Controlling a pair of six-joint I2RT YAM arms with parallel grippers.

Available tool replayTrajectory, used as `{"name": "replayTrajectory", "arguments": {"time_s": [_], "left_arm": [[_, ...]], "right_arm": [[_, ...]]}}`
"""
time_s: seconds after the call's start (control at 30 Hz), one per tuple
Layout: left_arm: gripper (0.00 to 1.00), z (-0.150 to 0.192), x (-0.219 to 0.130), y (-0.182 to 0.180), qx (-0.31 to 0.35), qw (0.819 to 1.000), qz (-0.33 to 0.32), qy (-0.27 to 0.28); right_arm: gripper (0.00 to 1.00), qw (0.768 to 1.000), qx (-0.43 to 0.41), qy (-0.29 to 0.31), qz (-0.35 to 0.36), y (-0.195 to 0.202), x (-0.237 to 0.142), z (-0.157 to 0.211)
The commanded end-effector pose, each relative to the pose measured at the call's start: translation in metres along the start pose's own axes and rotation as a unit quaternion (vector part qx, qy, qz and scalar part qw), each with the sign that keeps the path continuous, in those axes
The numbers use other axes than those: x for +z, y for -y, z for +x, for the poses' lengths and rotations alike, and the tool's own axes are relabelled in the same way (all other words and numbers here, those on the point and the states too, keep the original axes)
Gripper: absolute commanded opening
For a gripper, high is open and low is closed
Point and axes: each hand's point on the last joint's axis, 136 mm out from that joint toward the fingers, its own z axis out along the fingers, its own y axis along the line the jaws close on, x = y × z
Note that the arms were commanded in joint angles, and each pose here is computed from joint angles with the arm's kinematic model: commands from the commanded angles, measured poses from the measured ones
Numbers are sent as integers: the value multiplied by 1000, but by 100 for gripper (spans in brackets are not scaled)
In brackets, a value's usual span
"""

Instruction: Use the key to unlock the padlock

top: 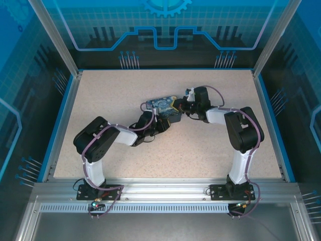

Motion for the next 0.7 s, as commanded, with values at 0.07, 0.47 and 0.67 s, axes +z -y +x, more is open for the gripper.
{"name": "replayTrajectory", "arguments": {"time_s": [0.07,0.47,0.67], "left_arm": [[0,0,-14,42,-13,997,60,-43],[0,-18,-28,54,-78,993,87,-31],[0,-24,-32,60,-94,990,98,-27]], "right_arm": [[0,999,22,-15,32,26,-6,4],[0,997,-50,39,-38,-63,-77,-14],[0,997,-48,43,-50,-64,-105,16]]}}
